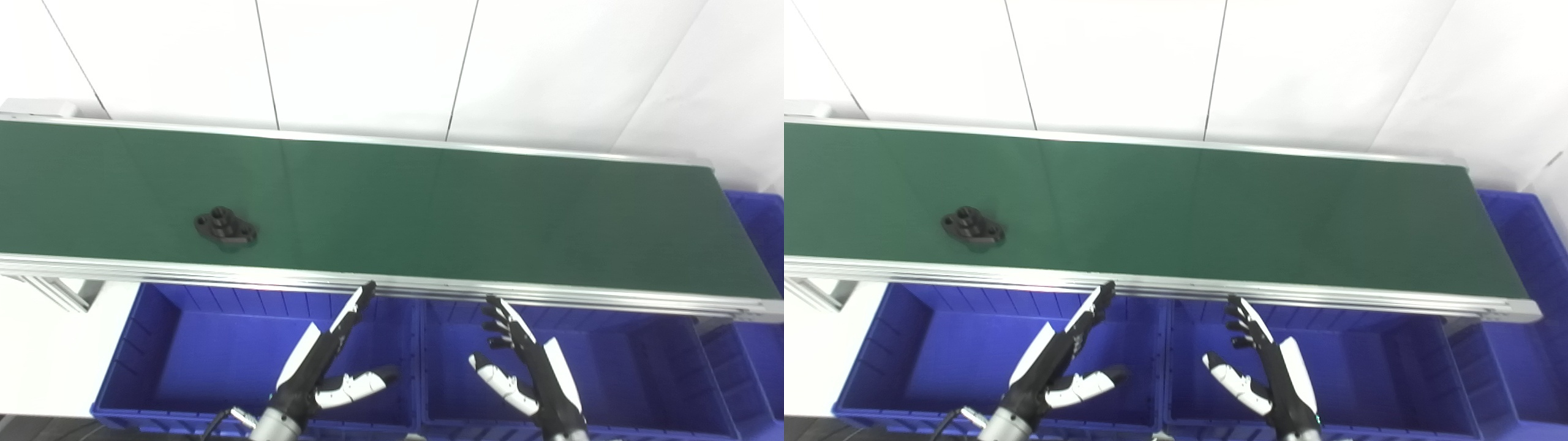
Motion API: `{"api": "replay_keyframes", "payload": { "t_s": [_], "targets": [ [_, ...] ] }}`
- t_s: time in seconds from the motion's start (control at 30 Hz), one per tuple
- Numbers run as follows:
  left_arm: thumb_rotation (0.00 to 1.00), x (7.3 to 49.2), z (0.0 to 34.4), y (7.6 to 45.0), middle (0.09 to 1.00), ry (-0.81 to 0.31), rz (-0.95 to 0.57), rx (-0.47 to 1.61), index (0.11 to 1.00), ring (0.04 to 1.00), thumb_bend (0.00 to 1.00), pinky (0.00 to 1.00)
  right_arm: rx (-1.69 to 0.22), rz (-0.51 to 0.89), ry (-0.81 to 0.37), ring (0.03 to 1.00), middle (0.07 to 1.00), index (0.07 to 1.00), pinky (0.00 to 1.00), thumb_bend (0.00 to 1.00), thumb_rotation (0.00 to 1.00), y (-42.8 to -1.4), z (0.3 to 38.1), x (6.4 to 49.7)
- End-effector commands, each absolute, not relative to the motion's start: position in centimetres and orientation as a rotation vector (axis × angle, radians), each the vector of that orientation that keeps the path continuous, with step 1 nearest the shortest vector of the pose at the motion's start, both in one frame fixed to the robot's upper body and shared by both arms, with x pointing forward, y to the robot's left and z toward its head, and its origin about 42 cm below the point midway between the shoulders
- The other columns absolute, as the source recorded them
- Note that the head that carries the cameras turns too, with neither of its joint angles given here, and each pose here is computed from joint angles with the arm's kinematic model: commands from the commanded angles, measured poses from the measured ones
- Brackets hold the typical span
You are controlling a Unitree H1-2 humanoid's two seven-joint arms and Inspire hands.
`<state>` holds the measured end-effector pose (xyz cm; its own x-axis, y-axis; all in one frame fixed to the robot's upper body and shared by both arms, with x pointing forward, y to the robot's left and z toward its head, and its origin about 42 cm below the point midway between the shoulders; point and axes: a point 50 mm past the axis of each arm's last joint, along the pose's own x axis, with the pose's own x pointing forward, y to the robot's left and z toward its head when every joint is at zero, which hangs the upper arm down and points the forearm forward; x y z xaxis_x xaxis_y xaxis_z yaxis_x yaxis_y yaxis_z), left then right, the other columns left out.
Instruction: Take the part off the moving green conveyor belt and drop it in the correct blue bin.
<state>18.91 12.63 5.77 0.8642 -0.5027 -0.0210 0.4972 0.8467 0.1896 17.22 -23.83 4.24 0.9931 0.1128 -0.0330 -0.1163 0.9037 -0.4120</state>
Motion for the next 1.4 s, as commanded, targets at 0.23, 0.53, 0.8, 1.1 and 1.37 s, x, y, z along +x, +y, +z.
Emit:
{"api": "replay_keyframes", "payload": {
  "t_s": [0.23, 0.53, 0.8, 1.1, 1.37],
  "targets": [
    [0.59, 19.3, 6.6, 12.7, 1.0, -0.102, -0.51, 0.178, 1.0, 0.996, 0.56, 0.97, -0.423, 0.09, -0.086, 0.805, 0.864, 0.914, 0.7, 0.73, 0.73, -23.5, 5.1, 17.2],
    [0.58, 19.2, 6.6, 12.3, 1.0, -0.104, -0.513, 0.176, 1.0, 0.996, 0.54, 0.97, -0.43, 0.08, -0.107, 0.805, 0.854, 0.918, 0.7, 0.72, 0.74, -23.8, 5.3, 17.2],
    [0.56, 19.1, 6.5, 11.3, 1.0, -0.105, -0.516, 0.166, 1.0, 0.996, 0.54, 0.97, -0.425, 0.062, -0.118, 0.794, 0.85, 0.919, 0.68, 0.73, 0.74, -24.8, 4.9, 17.2],
    [0.48, 19.5, 6.1, 8.7, 0.986, -0.12, -0.534, 0.139, 0.985, 0.96, 0.58, 0.91, -0.427, -0.002, -0.168, 0.817, 0.875, 0.937, 0.7, 0.68, 0.74, -28.0, 5.8, 18.1],
    [0.45, 19.9, 5.3, 7.5, 0.994, -0.129, -0.533, 0.14, 0.995, 0.967, 0.56, 0.92, -0.465, -0.019, -0.239, 0.807, 0.863, 0.928, 0.7, 0.64, 0.7, -28.9, 7.7, 19.2]
  ]
}}
